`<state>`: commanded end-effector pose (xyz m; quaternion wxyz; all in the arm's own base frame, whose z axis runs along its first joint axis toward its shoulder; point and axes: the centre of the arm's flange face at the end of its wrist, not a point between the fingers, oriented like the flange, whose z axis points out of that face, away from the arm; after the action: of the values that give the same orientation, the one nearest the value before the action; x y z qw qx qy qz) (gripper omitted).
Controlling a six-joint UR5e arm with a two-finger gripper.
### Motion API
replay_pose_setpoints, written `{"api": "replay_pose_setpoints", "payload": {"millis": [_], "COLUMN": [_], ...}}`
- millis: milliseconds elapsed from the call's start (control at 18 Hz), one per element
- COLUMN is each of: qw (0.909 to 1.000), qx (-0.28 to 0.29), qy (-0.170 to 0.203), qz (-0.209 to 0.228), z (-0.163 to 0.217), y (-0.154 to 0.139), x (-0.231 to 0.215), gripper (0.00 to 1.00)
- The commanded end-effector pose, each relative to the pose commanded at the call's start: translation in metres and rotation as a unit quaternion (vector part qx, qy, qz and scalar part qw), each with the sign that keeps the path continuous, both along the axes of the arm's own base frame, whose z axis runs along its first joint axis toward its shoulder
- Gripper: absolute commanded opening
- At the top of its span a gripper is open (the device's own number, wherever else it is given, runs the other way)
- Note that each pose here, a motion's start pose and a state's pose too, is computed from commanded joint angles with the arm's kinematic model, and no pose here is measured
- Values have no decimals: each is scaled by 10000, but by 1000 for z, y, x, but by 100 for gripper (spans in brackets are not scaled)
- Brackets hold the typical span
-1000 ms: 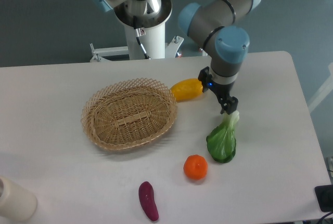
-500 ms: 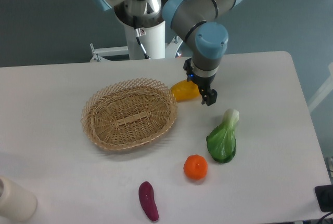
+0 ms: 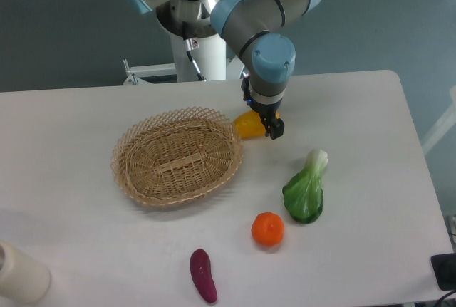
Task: Pick up the mango from the table
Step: 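Close the gripper around the yellow mango, then lift the held mango and carry it above the bok choy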
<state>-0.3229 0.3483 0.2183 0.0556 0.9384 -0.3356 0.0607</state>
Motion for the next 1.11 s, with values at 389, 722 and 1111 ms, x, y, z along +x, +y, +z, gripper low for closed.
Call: {"api": "replay_pose_setpoints", "payload": {"millis": [389,722,1111], "qw": [9994,9994,9989], "qx": [166,166,42], "qy": [287,315,472], "qz": [22,13,-22], "z": [-20,-27,-21], "y": [-6,-8,-9], "x": [10,15,9], "gripper": [100,100,58]}}
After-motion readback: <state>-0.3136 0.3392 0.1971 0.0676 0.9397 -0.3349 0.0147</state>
